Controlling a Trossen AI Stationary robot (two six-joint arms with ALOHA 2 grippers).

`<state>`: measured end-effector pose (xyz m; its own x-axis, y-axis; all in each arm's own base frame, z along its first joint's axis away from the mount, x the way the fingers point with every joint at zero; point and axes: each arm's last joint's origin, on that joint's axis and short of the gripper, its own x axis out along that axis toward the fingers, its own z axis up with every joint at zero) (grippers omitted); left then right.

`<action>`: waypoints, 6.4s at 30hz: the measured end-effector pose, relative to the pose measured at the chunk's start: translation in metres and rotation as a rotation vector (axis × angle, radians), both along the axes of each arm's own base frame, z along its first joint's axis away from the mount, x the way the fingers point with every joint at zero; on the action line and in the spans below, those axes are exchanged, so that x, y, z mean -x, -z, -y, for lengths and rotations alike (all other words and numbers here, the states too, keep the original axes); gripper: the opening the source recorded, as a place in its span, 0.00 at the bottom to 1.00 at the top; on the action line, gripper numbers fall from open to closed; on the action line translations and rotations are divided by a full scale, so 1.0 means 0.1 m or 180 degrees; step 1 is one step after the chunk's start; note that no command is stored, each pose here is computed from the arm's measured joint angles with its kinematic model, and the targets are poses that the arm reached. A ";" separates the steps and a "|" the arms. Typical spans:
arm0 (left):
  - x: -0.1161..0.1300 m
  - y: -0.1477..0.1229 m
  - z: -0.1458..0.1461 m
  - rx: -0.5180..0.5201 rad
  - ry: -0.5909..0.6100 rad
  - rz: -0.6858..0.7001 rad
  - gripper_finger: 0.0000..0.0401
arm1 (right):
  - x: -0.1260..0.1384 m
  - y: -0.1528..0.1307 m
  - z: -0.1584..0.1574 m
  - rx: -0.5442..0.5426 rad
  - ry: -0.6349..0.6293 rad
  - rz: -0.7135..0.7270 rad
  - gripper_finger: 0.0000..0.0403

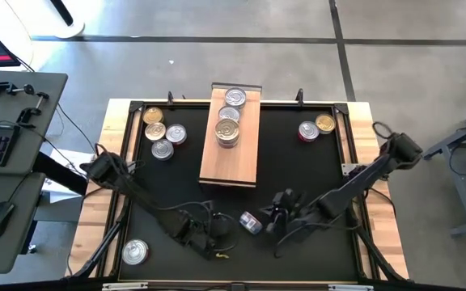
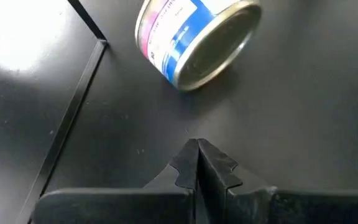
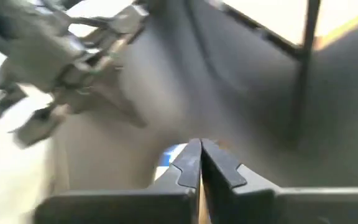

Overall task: Stack canned seafood by type on shelf
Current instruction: Stack the blue pink tuna can on top of the blue pink tuna can on the shelf

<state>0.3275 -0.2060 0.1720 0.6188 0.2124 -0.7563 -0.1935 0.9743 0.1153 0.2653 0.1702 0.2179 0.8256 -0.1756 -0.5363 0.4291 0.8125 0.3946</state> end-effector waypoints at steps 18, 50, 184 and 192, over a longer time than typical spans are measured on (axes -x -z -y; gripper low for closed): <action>0.65 -0.11 0.38 0.0569 -0.0469 -0.0493 0.00 | -0.38 -0.48 -0.66 0.0404 -0.1998 -0.0790 0.62; 0.97 -1.13 0.03 0.0560 0.0133 0.0189 0.00 | -1.00 0.20 -0.18 0.0415 -0.0218 -0.1304 0.72; 2.04 -2.15 -1.39 -0.1093 -0.0656 0.1215 0.00 | -1.64 -1.30 1.80 0.3484 -0.0643 -0.2359 0.53; 2.04 -2.15 -1.40 -0.1109 -0.0653 0.1197 0.00 | -1.63 -1.29 1.79 0.3484 -0.0654 -0.2407 0.53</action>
